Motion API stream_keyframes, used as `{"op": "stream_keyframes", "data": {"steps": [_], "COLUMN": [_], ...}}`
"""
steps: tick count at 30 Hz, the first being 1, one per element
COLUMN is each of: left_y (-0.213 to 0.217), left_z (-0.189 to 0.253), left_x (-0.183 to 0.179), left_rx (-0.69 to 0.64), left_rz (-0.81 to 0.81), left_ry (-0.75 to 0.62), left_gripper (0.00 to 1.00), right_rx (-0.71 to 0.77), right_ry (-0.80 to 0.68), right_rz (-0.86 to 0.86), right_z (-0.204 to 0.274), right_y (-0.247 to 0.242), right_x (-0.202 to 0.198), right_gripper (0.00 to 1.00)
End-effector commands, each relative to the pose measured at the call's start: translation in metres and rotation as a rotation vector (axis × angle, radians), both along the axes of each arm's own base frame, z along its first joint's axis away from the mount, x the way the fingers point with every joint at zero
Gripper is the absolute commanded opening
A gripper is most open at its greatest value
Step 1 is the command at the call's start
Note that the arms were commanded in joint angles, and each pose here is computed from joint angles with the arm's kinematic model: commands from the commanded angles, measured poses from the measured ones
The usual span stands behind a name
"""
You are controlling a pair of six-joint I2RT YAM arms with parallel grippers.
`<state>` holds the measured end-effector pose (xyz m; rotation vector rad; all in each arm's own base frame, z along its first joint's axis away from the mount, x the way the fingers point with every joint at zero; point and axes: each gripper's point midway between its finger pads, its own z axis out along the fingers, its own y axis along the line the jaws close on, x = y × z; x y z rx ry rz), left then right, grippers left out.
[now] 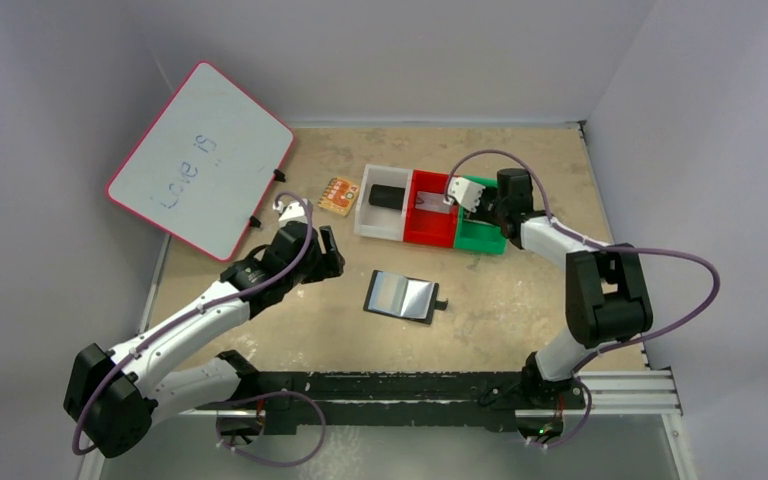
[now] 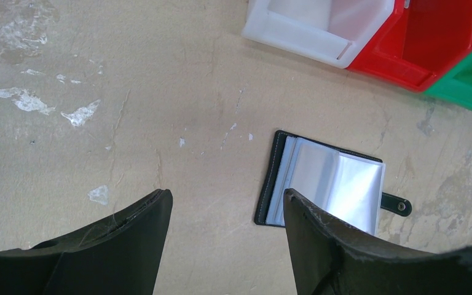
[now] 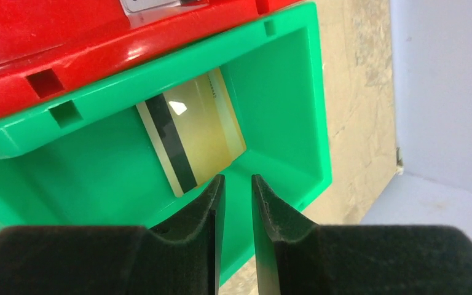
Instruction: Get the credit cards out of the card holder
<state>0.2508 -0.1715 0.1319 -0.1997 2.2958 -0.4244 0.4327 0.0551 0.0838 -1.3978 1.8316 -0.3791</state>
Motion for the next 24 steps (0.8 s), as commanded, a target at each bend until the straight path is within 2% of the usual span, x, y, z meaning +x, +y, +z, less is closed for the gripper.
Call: {"op": "stream_keyframes", "data": {"steps": [1, 3, 4, 6, 8, 9, 10, 12, 16, 24], "left_y": [0.0, 0.0, 0.0, 0.0, 0.0, 0.0, 0.001, 0.001, 0.004, 0.012], "left_z": [0.001, 0.0, 0.0, -0.001, -0.002, -0.002, -0.002, -0.002, -0.002, 0.004], "left_x": [0.002, 0.002, 0.002, 0.003, 0.003, 0.004, 0.004, 0.005, 0.006, 0.008], "left_rx": [-0.002, 0.0, -0.001, 0.0, 0.004, 0.004, 0.006, 0.01, 0.025, 0.042], "left_rz": [-0.008, -0.005, -0.003, 0.001, 0.004, 0.007, 0.011, 0.016, 0.033, 0.081], "left_ry": [-0.011, -0.007, -0.007, -0.006, -0.003, -0.003, -0.003, 0.0, 0.007, -0.002], "left_gripper": [0.67, 0.67, 0.67, 0.67, 0.67, 0.67, 0.67, 0.67, 0.67, 0.67], "right_rx": [0.213, 0.455, 0.582, 0.75, 0.81, 0.827, 0.857, 0.918, 1.031, 0.926], "right_ry": [-0.126, -0.174, -0.202, -0.104, 0.068, 0.15, 0.215, 0.216, 0.261, 0.315], "right_rz": [-0.201, -0.397, -0.561, -0.831, -1.005, -1.038, -1.057, -1.11, -1.089, -1.166], "right_z": [0.055, 0.08, 0.092, 0.084, 0.058, 0.045, 0.034, 0.022, 0.01, -0.033], "right_y": [-0.002, -0.002, -0.01, -0.014, -0.006, 0.003, 0.012, 0.013, 0.028, 0.023], "right_x": [0.015, 0.02, 0.023, 0.016, 0.003, -0.001, -0.005, -0.009, -0.021, -0.013], "right_gripper": [0.25, 0.28, 0.29, 0.28, 0.19, 0.07, 0.0, 0.0, 0.0, 0.0]}}
